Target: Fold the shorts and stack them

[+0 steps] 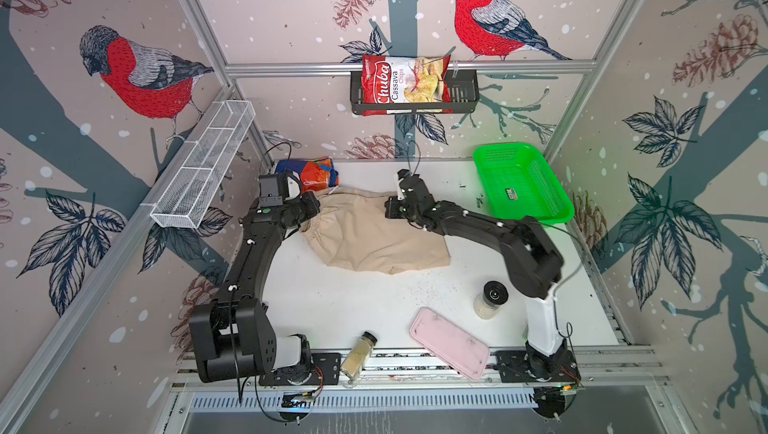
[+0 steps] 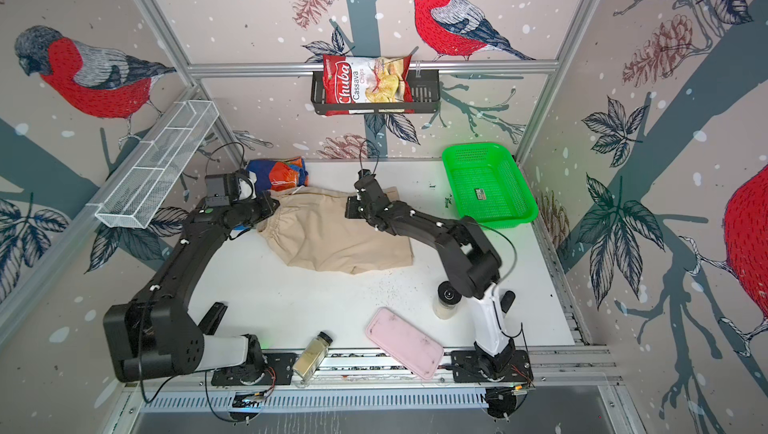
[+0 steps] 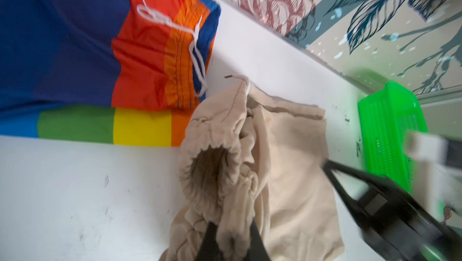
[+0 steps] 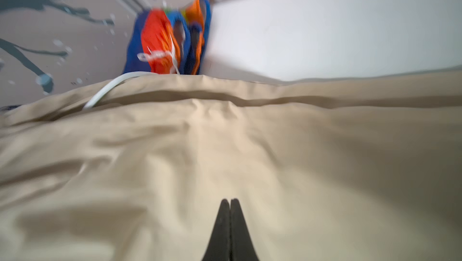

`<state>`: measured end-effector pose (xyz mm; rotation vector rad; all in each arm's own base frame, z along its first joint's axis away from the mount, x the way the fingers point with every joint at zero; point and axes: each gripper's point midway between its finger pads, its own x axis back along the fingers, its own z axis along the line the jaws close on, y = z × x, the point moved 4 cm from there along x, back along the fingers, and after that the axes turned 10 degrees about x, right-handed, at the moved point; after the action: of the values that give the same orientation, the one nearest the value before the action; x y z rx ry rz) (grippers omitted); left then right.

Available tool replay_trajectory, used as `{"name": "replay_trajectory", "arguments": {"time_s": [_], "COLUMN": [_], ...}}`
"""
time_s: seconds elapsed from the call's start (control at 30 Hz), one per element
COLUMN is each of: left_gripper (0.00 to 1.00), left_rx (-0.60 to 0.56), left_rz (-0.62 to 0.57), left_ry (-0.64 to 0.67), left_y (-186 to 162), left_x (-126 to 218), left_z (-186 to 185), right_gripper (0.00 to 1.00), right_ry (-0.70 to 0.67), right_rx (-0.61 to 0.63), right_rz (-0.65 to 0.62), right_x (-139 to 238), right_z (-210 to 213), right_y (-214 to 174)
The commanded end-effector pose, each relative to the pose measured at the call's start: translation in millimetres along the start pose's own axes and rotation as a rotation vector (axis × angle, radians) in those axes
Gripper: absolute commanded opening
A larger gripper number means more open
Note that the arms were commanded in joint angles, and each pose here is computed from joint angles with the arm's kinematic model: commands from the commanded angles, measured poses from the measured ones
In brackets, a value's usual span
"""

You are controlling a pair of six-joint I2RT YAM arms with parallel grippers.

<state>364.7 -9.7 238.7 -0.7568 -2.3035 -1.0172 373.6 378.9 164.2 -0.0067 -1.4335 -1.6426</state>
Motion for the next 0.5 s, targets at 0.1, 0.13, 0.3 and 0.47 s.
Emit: {"name": "replay_trajectory", "arguments": {"time_s": [0.1, 0.13, 0.3, 0.47], "left_gripper": [0.0, 0.0, 0.0, 0.0], "left_rx": [-0.003, -0.013, -0.039, -0.031], "left_rz": [-0.085, -0.093, -0.09, -0.042], "left_ry": [-0.006, -0.006, -0.02, -0.02], "left_y": [35, 39, 41, 26], "left_x": [13, 15, 8, -16], "left_z": [-37, -46, -78, -93], "right_gripper": [0.0, 0.0, 0.0, 0.0], "right_ry": [-0.192, -0.199, -0.138, -0.098], "right_rx": [0.042, 0.046, 0.048, 0.053], "right_rz": [0.141, 0.161, 0.231, 0.257], "right_x": [44, 48, 50, 39], "right_z": [-55, -59, -57, -48], "right_y": [-75, -86, -124, -140]}}
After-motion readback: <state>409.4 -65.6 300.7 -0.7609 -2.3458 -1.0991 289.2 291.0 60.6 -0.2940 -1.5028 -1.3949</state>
